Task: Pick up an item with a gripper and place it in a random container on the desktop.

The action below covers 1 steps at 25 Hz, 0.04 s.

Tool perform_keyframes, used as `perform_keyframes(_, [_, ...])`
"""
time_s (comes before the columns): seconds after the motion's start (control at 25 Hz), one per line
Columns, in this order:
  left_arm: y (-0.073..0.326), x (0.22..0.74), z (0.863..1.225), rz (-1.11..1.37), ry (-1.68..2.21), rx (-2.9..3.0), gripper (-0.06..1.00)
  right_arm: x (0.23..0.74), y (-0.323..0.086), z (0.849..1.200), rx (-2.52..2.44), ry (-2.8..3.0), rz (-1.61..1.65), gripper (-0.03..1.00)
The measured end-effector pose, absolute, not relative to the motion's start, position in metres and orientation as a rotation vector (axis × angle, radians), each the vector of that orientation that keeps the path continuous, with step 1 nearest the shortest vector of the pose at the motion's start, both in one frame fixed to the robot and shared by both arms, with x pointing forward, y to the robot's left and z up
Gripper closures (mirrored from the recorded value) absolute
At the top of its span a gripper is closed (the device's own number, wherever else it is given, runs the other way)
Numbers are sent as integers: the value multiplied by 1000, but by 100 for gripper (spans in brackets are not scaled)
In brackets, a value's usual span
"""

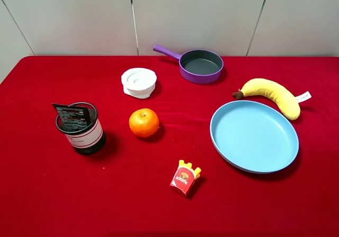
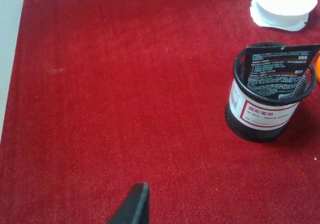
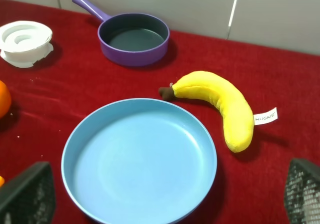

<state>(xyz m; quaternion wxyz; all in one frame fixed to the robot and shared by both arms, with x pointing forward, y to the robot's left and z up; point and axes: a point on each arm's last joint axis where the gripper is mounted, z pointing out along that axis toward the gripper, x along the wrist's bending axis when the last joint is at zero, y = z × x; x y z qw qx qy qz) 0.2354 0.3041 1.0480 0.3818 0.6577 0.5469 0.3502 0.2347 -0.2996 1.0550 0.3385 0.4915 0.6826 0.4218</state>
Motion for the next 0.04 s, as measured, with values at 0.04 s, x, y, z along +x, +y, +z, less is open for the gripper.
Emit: perform_keyframes(0.04, [304, 235, 1048, 893, 1395, 1678, -5, 235, -300, 1055, 1280, 1778, 1099, 27])
